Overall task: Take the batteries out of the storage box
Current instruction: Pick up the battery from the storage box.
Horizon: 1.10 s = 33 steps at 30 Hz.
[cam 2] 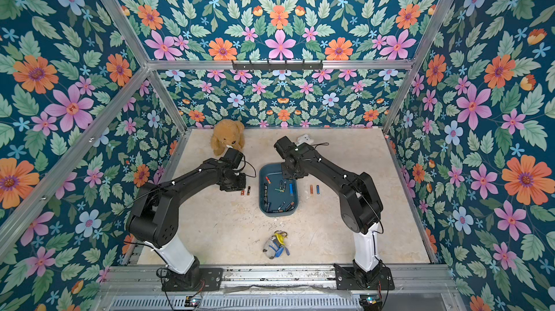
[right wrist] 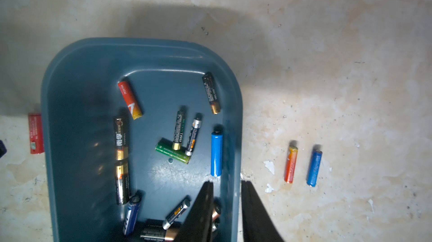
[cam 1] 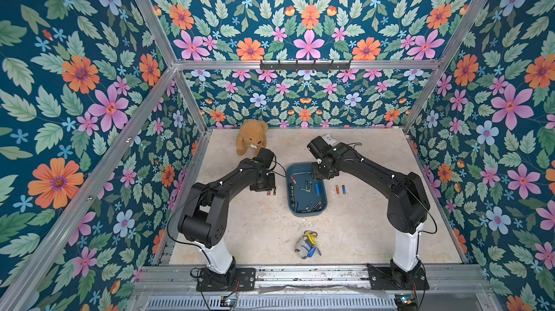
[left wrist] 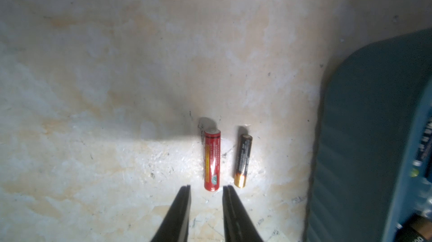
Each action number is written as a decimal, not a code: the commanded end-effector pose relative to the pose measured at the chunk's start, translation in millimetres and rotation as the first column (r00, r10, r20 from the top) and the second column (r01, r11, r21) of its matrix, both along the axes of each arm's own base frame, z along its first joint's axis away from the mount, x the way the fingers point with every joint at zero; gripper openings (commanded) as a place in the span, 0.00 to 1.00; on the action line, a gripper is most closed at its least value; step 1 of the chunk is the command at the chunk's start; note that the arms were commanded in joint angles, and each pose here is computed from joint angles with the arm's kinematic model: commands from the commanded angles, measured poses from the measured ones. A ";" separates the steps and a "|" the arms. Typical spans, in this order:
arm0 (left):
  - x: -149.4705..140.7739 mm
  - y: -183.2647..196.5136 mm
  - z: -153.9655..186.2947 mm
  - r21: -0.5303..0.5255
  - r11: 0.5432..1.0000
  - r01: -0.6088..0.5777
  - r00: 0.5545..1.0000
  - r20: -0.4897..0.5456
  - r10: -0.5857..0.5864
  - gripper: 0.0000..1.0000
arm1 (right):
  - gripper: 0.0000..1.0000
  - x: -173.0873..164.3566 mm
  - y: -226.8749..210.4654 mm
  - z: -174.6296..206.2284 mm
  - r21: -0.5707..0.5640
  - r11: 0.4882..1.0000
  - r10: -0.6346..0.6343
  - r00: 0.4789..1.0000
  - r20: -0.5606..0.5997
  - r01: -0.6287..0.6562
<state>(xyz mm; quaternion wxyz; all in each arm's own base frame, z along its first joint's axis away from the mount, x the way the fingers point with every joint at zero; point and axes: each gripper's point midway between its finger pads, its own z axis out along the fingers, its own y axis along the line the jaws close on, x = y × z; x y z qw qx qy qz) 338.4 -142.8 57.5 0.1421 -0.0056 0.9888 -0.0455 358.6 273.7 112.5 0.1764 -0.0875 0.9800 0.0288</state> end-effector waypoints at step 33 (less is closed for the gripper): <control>-12.1 0.6 0.3 -0.025 1.000 -0.011 1.000 0.001 0.011 0.30 | 0.26 -12.1 10.8 -66.6 -0.098 0.995 -0.043 0.993 -0.111 0.032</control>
